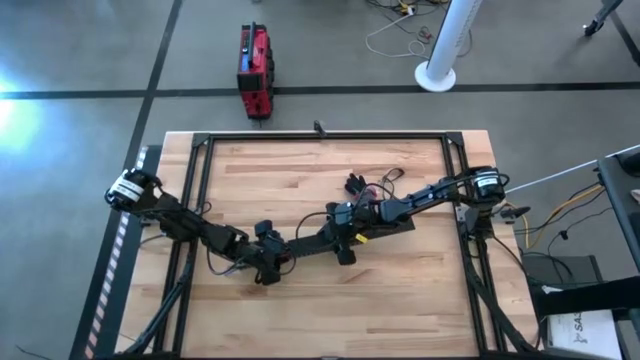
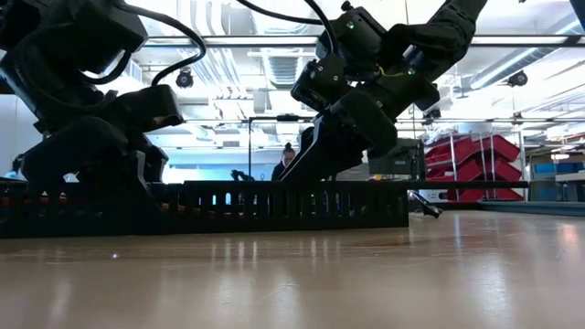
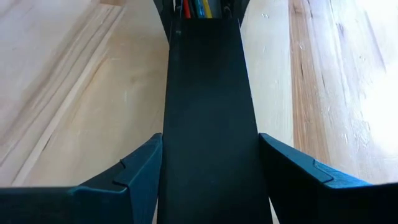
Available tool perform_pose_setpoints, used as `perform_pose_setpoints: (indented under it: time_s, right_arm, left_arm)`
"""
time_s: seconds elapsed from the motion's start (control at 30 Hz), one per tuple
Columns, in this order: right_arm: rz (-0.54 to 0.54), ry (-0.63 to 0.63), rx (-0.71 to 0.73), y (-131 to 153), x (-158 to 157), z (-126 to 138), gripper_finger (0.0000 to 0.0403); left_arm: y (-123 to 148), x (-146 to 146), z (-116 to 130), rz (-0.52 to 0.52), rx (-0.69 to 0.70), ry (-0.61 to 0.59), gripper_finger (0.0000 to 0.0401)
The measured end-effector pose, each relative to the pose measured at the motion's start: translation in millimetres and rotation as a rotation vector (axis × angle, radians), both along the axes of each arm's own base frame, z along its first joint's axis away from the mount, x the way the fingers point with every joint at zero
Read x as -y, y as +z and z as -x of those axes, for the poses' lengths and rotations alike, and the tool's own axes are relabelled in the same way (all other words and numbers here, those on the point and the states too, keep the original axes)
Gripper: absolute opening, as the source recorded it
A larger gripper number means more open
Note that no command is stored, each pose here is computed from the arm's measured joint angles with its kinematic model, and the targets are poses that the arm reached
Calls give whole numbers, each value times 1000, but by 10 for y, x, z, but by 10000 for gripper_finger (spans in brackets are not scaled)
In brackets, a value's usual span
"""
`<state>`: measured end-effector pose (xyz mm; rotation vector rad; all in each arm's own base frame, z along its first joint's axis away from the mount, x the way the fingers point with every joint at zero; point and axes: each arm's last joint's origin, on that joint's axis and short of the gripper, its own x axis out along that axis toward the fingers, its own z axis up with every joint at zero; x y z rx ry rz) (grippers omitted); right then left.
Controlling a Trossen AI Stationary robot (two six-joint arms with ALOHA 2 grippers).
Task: Ziptie cables
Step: Close the black cable duct
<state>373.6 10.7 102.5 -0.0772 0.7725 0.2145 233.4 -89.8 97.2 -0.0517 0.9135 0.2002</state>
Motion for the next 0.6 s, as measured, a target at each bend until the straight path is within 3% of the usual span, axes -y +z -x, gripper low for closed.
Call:
perform_pose_setpoints:
  time_s: [0.6]
  right_arm:
    - [-2, 71, 71, 46, -64, -58, 218]
  left_arm:
    - [13, 1, -26, -11, 47, 24, 222]
